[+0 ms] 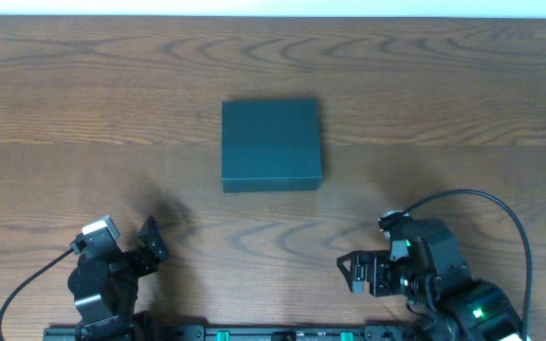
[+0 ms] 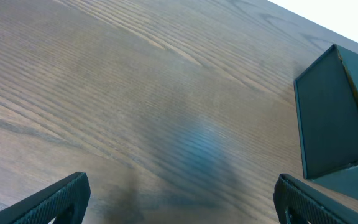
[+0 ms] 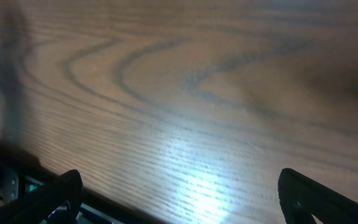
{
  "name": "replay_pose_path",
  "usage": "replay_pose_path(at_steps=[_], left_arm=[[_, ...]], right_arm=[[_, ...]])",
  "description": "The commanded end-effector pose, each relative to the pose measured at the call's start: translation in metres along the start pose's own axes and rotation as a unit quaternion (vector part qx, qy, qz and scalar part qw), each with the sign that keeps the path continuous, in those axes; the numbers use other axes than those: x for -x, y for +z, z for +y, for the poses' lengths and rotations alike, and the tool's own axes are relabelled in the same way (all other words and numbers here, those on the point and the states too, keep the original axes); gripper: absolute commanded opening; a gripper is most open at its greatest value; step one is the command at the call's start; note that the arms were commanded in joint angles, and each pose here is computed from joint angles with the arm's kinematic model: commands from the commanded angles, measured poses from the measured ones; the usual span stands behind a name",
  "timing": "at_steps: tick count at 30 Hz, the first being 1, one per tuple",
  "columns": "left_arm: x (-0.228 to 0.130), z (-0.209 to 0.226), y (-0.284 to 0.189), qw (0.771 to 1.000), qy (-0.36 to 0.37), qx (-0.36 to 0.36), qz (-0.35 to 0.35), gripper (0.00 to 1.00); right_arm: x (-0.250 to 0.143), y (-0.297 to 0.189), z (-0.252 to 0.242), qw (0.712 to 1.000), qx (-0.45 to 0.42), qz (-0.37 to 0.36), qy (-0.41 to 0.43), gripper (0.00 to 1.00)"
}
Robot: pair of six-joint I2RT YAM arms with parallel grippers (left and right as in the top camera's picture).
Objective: Pack container
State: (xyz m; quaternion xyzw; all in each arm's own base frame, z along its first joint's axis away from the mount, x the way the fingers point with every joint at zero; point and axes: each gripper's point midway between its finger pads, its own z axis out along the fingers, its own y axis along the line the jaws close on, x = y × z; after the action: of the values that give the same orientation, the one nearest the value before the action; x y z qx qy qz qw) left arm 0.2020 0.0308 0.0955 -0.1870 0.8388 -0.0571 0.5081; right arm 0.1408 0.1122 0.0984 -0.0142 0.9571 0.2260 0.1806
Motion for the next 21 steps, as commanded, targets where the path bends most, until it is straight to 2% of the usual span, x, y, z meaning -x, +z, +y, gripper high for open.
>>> replay_pose_path(at_steps=[1, 5, 8, 12, 17, 21], left_arm=[[-0.002, 0.004, 0.002, 1.0, -0.003, 0.008, -0.001, 0.95], [-0.002, 0.004, 0.002, 1.0, -0.003, 0.008, -0.001, 0.95], [-0.002, 0.004, 0.002, 1.0, -0.003, 0.008, -0.001, 0.96], [-0.002, 0.004, 0.002, 1.0, -0.003, 0.008, -0.001, 0.95], [-0.002, 0.004, 0.002, 1.0, -0.003, 0.008, -0.001, 0.96], [-0.002, 0.004, 0.002, 1.0, -0.003, 0.008, -0.001, 0.95]], right_arm=[[0.002, -0.005, -0.007, 0.999, -0.021, -0.017, -0.021, 0.99], [0.011, -0.016, -0.007, 0.997, -0.02, -0.071, -0.034, 0.99], [0.049, -0.024, -0.005, 0.979, -0.013, -0.194, -0.052, 0.99], [0.07, -0.02, -0.01, 0.951, -0.004, -0.303, -0.06, 0.99], [0.069, -0.007, -0.034, 0.931, -0.026, -0.361, -0.048, 0.99], [0.071, -0.012, -0.035, 0.918, -0.062, -0.369, -0.133, 0.99]])
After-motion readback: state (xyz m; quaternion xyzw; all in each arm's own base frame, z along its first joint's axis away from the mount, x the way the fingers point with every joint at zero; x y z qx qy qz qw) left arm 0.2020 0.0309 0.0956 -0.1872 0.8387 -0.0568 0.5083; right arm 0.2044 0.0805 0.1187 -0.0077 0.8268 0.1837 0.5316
